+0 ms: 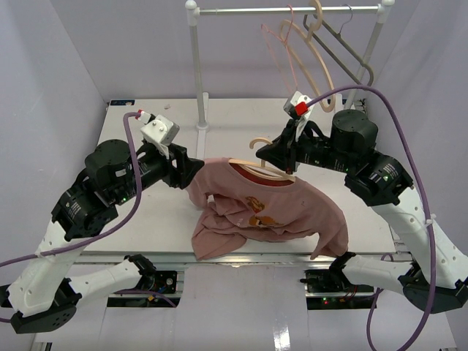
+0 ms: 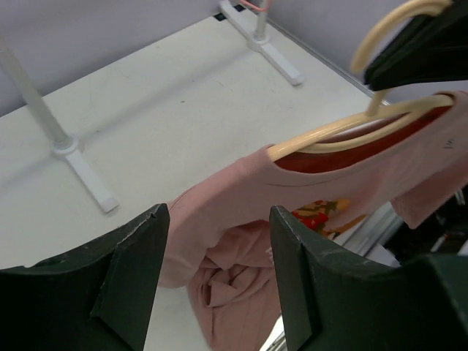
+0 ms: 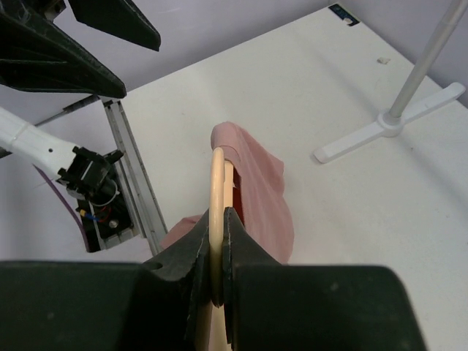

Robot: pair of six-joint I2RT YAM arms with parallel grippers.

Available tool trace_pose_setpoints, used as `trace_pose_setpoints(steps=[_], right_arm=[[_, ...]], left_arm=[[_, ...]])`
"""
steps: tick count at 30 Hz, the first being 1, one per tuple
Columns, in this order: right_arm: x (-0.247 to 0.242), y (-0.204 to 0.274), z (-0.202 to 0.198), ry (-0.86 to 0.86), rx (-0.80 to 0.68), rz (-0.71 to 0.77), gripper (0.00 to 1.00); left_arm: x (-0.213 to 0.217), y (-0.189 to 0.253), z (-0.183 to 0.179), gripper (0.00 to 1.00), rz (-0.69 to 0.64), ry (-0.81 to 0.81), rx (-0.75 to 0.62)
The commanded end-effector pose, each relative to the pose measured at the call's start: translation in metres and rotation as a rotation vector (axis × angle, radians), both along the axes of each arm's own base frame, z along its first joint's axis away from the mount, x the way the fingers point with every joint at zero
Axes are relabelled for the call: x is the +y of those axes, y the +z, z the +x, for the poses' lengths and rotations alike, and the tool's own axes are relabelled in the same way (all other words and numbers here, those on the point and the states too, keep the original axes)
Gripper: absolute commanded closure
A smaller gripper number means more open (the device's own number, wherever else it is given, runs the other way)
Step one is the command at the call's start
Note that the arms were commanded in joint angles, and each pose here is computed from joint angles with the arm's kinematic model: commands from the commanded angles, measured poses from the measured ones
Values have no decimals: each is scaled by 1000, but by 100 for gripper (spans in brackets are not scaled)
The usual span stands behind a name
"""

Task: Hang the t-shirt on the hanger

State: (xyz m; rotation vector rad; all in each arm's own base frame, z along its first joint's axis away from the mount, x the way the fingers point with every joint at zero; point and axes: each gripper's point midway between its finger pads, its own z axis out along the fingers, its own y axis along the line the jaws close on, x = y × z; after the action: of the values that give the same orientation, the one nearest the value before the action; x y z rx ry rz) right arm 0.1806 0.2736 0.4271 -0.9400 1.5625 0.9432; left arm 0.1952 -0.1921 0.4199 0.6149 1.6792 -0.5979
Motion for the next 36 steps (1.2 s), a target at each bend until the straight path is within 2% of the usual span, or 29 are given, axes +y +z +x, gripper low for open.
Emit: trace_pose_setpoints(steps=[1, 6, 9, 11, 15, 20, 25, 29, 34, 36], right_arm=[[4, 10, -22, 122, -44, 49, 92], [5, -4, -28, 153, -44, 72, 92], [5, -4, -20, 106, -40, 81, 92], [1, -2, -8, 28, -37, 86, 92], [-15, 10, 34, -232, -42, 113, 92], [-21, 38, 81, -464, -34, 161, 92], [-22, 50, 112, -639, -19, 190, 92], [-10, 55, 130, -775, -47, 201, 92], [35, 45, 143, -912, -61, 163, 92], [35, 51, 145, -1004, -64, 193, 92]], left_arm=[[-28, -9, -29, 31, 28, -252, 13], [-46, -22, -39, 30, 55, -383, 43], [-51, -24, -33, 31, 55, -370, 64], [-50, -19, -28, 31, 39, -338, 65], [-46, -10, -15, 29, -66, -203, 125], [-61, -22, -14, 26, -70, -205, 280], [-47, -20, -6, 20, -105, -110, 242], [-29, -21, 1, 20, -110, -4, 233], [-23, -20, -1, 20, -165, 27, 238], [-24, -21, 0, 20, -183, 28, 232]])
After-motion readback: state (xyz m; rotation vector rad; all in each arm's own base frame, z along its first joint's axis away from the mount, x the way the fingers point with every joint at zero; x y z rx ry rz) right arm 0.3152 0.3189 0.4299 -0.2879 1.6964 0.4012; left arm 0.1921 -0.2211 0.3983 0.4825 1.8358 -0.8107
